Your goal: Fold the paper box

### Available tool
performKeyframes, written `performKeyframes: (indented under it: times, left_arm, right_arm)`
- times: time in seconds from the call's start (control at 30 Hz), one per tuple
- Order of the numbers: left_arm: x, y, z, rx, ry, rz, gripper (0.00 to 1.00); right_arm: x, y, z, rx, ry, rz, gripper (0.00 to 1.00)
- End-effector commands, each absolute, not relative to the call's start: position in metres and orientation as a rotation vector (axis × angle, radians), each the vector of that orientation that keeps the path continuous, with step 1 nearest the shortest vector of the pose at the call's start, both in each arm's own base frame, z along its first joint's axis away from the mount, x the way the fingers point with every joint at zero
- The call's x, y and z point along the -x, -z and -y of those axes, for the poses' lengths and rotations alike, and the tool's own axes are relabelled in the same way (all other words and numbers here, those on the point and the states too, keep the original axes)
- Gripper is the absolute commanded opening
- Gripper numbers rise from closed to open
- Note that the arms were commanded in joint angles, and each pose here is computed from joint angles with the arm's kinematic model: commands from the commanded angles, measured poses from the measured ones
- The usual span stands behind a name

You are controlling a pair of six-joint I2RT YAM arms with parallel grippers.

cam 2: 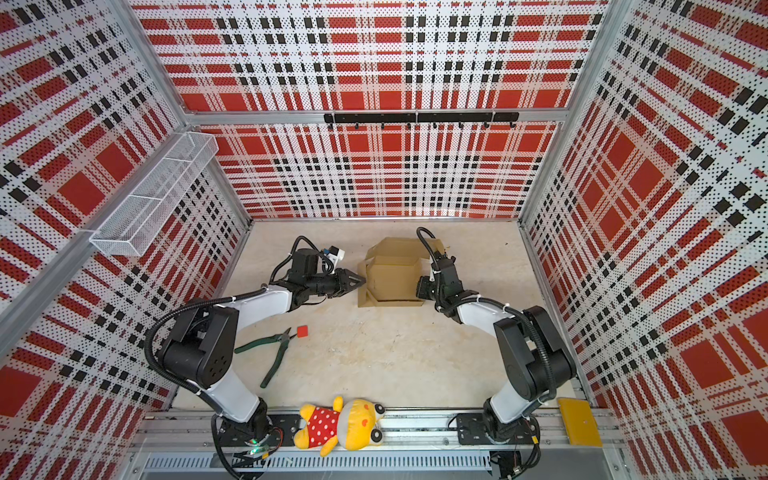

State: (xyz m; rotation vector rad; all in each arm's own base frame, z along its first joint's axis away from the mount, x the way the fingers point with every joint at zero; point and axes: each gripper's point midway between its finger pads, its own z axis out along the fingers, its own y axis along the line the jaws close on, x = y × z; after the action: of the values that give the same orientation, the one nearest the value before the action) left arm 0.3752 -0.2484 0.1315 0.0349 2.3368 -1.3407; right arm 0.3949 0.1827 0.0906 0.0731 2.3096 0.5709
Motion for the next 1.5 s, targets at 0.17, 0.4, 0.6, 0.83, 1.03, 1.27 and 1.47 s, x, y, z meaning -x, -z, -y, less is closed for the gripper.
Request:
performKeyframes:
  times: [0.17, 0.4, 0.6, 0.83, 1.03, 1.27, 1.47]
  left_arm:
    - [-0.370, -0.153, 0.257, -0.090, 1.372, -2.281, 0.32]
    - [-0.373, -0.163, 0.239, -0.073, 1.320, -2.244, 0.34]
    - [-0.388, -0.161, 0.206, 0.012, 1.259, -2.222, 0.43]
    - [-0.396, -0.174, 0.188, 0.032, 1.267, -2.168, 0.46]
    - [-0.398, -0.160, 0.193, 0.030, 1.265, -2.191, 0.46]
    - [-0.387, -0.162, 0.227, -0.042, 1.351, -2.209, 0.44]
    - [-0.381, -0.161, 0.238, -0.057, 1.363, -2.219, 0.36]
  right_arm:
    - [-0.405, -0.107, -0.187, -0.044, -0.550, -2.251, 0.12]
    - [-0.402, -0.111, -0.181, -0.035, -0.528, -2.245, 0.12]
    - [-0.404, -0.121, -0.185, -0.019, -0.579, -2.223, 0.12]
    - [-0.405, -0.128, -0.185, -0.028, -0.667, -2.187, 0.12]
    - [-0.406, -0.130, -0.191, -0.010, -0.699, -2.188, 0.12]
    - [-0.407, -0.134, -0.192, -0.014, -0.711, -2.181, 0.12]
    - [-0.404, -0.127, -0.191, -0.025, -0.704, -2.195, 0.12]
